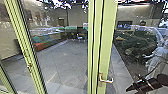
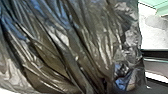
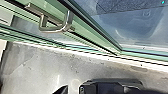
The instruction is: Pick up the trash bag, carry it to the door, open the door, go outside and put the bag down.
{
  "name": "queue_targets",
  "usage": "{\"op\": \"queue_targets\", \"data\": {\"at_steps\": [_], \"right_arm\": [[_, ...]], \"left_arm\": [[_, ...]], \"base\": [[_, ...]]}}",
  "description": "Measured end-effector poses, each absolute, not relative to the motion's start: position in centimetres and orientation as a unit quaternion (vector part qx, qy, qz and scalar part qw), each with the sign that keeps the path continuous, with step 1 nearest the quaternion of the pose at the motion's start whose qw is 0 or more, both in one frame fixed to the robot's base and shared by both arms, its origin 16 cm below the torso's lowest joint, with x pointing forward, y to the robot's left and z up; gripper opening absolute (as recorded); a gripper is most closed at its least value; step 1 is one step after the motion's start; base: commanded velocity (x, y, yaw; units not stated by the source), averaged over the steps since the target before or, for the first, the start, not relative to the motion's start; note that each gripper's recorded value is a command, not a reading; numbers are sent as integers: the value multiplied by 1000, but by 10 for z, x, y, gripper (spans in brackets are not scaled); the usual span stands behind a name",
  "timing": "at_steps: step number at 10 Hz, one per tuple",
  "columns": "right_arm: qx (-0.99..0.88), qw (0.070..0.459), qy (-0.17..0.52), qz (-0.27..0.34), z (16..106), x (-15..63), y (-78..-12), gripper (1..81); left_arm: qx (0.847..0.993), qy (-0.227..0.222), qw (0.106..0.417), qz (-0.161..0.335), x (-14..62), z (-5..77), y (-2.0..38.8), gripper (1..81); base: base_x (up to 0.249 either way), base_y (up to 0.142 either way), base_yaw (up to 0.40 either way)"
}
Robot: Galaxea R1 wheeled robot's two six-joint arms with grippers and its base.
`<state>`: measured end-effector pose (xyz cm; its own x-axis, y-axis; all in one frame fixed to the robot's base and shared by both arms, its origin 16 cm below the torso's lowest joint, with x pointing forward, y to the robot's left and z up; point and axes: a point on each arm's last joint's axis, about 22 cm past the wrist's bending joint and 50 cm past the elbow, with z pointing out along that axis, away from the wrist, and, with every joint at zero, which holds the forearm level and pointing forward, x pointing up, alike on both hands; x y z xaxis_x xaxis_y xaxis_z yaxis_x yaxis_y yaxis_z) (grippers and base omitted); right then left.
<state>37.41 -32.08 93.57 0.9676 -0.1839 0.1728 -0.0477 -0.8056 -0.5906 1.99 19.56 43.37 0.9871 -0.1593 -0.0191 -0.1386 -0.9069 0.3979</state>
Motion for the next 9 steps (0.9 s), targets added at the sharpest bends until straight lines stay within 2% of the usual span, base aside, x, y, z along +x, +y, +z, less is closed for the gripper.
{"op": "queue_targets", "data": {"at_steps": [3, 9], "right_arm": [[-929, 325, 98, -146, 944, 400, -324, 811], [-918, 344, 145, -131, 931, 444, -286, 811]], "left_arm": [[976, -76, 202, -26, 20, 434, 195, 10], [976, -76, 201, -25, 20, 433, 196, 10]], "base": [[0, 0, 0], [0, 0, 0]]}}
